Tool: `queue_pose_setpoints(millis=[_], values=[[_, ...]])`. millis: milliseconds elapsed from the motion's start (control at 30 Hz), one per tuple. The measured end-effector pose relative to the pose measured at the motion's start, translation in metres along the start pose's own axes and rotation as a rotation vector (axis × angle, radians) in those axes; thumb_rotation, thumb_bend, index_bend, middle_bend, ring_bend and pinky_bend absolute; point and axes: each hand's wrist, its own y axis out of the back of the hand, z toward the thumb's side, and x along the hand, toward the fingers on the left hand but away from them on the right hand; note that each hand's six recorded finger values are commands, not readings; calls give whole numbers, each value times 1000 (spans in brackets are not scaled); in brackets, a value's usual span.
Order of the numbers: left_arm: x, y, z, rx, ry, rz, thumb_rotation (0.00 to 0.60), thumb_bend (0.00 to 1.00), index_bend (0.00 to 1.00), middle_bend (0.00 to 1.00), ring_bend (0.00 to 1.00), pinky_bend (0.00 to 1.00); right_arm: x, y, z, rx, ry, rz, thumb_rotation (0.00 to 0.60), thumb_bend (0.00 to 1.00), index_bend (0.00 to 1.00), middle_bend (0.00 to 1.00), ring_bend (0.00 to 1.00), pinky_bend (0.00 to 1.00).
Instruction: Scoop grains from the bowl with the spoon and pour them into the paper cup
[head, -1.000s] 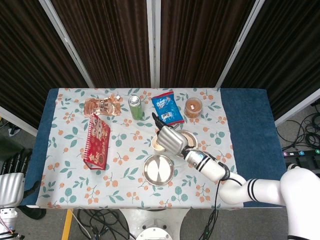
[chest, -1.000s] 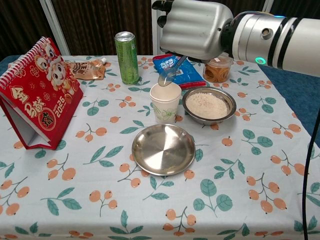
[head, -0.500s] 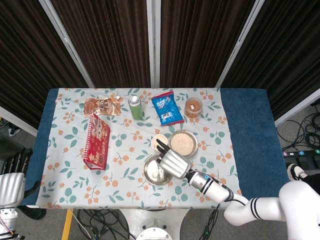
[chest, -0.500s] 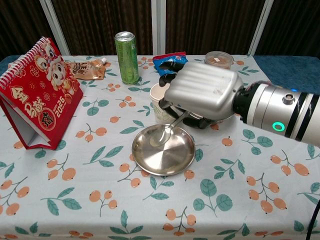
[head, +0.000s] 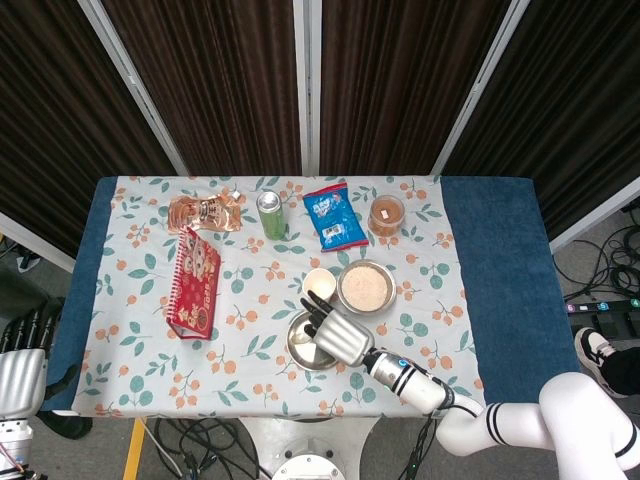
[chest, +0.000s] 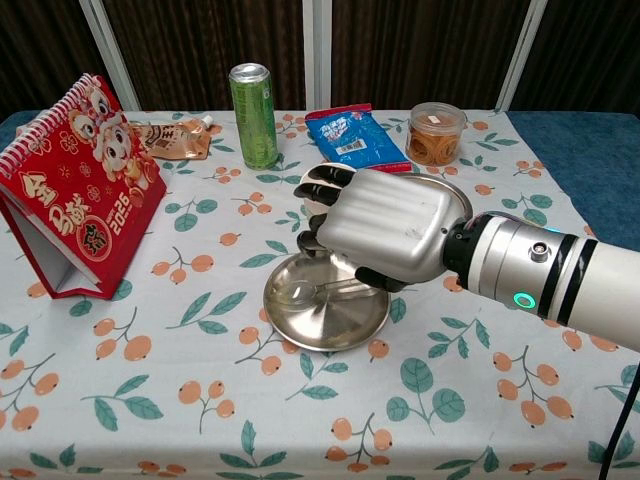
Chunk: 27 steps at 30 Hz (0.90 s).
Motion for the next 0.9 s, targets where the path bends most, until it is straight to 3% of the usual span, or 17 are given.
queue_pose_setpoints(millis=[167,367,633,900], values=[[0,2,-1,-3,2,6,600,262,128,99,47,110,6,14,-13,1,-35,-47,600,327,170,247,0,0],[2,0,-1,-3,-4,1,600,263,127,100,47,109,49,32,-70,-49,-212,-106,600,327,169,257,36,0],[8,2,6,-4,-23,9,600,263,127,99,47,109,182,12,-158,-227,-592,-36,600,327,33,126,0,0],[11,5,17,-6,-45,11,600,263,128,100,47,110,303,-4,-165,-454,-876,-46,600,327,22,123,0,0]])
